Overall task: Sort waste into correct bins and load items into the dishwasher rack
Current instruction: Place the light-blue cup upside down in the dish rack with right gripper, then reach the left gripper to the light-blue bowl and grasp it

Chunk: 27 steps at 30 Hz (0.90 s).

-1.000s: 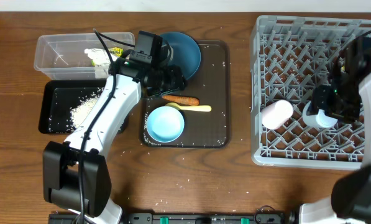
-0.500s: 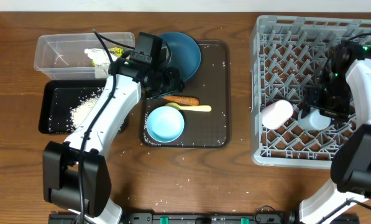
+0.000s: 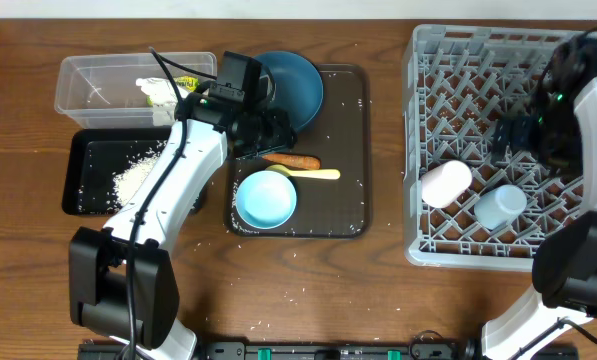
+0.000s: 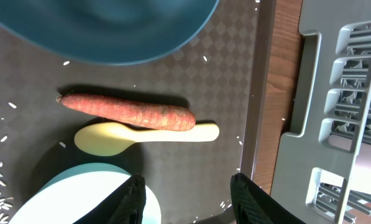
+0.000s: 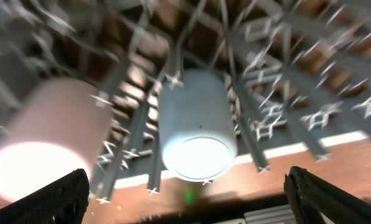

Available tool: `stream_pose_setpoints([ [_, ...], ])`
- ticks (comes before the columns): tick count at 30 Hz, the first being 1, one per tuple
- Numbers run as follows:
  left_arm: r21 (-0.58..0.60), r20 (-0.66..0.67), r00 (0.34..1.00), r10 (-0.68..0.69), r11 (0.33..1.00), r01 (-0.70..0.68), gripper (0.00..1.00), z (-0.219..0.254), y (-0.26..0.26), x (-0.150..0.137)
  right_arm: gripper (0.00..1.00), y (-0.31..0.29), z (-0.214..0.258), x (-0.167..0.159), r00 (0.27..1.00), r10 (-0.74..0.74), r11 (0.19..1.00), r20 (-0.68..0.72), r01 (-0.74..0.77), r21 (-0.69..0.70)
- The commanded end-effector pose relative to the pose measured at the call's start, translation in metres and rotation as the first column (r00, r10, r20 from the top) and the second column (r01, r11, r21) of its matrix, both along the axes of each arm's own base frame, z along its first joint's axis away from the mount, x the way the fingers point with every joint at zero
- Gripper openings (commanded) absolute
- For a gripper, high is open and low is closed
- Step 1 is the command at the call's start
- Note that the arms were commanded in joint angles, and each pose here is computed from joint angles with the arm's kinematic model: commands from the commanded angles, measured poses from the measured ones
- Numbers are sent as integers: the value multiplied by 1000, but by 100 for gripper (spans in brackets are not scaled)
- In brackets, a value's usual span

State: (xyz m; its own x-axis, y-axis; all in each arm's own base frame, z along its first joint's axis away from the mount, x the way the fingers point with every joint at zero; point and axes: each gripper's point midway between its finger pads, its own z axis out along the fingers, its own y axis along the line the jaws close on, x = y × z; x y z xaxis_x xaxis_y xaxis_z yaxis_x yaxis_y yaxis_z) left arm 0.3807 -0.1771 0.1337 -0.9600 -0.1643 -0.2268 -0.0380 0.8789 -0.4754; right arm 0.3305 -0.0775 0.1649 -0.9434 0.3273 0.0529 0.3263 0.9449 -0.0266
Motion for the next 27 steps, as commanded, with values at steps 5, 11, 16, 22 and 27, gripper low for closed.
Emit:
stream_pose_setpoints([
  [5,22,37,999,-39,999,38,47,13,3,-4,98,55,80,37,937,157,973,311,-201,115],
  [11,58,94,995,-38,998,32,47,51,17,-25,99,116,102,48,859,264,910,439,-373,181],
  [16,202,2,1000,-10,979,9,47,46,39,-61,99,155,104,54,809,338,865,482,-469,181],
  [22,382,-113,988,107,922,-56,47,17,65,-93,98,199,109,55,744,416,808,523,-566,161],
  [27,400,-155,982,112,915,-41,47,-4,64,-105,97,215,110,58,706,455,791,542,-600,118],
])
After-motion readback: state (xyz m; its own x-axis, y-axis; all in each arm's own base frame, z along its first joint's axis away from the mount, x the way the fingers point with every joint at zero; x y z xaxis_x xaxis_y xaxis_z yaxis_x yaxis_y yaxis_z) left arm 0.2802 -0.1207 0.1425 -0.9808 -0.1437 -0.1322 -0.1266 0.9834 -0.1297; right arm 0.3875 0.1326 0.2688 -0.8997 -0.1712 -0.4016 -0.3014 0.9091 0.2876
